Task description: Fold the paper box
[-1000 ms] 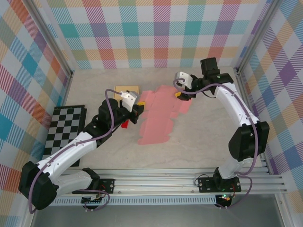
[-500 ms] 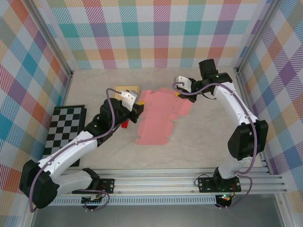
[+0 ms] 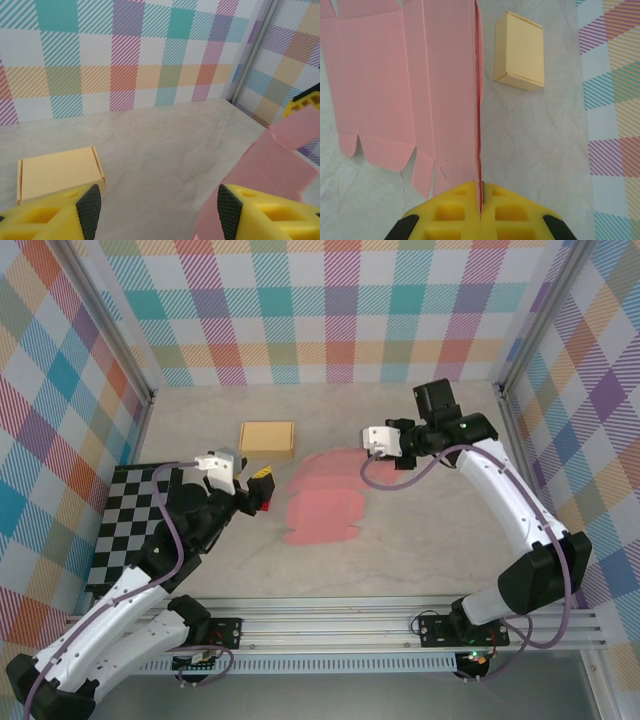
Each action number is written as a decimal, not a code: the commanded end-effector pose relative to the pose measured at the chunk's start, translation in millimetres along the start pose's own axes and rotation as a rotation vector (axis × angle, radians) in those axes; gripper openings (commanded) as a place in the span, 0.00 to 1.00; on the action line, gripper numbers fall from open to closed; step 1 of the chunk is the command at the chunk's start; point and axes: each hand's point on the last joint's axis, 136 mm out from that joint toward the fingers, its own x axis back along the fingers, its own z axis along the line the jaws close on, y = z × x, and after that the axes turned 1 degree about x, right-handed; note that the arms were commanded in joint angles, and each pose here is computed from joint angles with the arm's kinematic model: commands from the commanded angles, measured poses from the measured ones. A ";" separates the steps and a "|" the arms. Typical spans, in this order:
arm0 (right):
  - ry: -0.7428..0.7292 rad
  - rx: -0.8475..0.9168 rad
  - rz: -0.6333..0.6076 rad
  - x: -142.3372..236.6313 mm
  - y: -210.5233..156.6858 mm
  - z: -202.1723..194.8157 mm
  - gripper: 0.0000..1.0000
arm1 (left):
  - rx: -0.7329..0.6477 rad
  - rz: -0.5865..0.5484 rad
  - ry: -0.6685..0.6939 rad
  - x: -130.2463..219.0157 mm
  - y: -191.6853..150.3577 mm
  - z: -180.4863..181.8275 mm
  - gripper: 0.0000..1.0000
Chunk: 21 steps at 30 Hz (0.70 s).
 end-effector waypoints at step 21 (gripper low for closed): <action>0.166 0.149 0.072 -9.6 20.9 33.7 0.00 | -0.247 0.218 -0.432 -48.0 -16.5 -83.0 0.69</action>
